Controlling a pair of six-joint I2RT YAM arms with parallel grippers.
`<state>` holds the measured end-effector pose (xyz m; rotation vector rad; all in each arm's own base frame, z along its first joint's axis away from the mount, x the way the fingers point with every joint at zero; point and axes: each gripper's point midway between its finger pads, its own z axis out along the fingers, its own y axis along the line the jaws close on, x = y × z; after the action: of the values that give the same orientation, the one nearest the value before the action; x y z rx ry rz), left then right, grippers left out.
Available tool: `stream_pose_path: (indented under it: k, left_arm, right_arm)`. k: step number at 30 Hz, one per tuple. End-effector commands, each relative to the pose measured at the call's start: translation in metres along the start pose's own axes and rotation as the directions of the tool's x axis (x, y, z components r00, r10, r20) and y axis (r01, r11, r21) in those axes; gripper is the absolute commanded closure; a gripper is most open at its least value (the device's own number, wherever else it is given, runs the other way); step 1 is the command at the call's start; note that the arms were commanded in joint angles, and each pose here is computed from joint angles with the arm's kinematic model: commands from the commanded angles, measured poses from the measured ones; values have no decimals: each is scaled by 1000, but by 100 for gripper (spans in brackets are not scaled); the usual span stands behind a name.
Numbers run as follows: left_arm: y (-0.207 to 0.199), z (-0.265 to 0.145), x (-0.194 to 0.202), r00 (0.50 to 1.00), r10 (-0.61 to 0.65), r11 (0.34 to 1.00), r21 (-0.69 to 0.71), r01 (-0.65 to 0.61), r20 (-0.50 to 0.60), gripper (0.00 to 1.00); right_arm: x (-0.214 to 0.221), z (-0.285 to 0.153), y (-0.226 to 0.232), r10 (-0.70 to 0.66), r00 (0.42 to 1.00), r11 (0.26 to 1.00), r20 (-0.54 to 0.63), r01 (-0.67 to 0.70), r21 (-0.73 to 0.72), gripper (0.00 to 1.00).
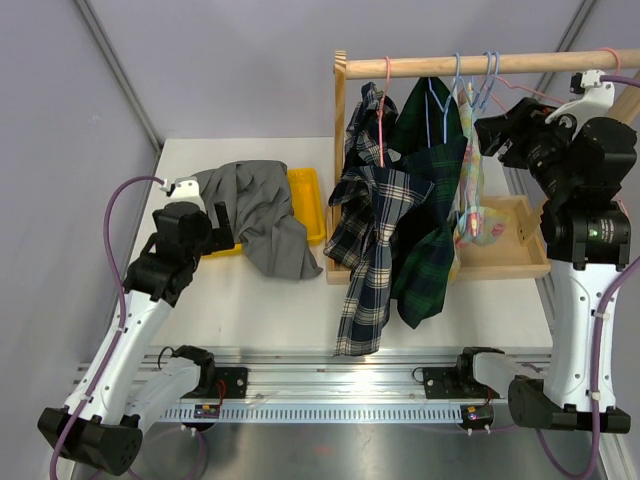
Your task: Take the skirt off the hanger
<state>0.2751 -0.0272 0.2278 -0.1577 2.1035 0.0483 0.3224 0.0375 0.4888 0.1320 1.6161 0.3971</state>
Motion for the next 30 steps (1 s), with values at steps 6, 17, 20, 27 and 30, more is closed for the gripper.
stream_pose_path:
  k: [6, 17, 20, 27, 30]
  left_arm:
    - [-3, 1, -9, 999, -6, 1000, 13, 5, 42, 1]
    - [-3, 2, -9, 999, -4, 1000, 13, 3, 40, 1]
    - [-3, 1, -9, 999, -4, 1000, 15, 4, 41, 1]
    - [-5, 1, -9, 999, 1, 1000, 28, -3, 40, 1]
    - [-6, 1, -10, 999, 6, 999, 35, -7, 44, 1]
  right_arm:
    - [-5, 12, -7, -36, 999, 999, 8, 36, 25, 35]
    - [11, 32, -18, -33, 999, 999, -31, 34, 42, 55]
    - [16, 37, -23, -36, 998, 998, -42, 38, 57, 61]
    - [37, 67, -42, -31, 995, 995, -90, 39, 93, 77]
    - [39, 75, -46, -23, 995, 994, -99, 34, 105, 100]
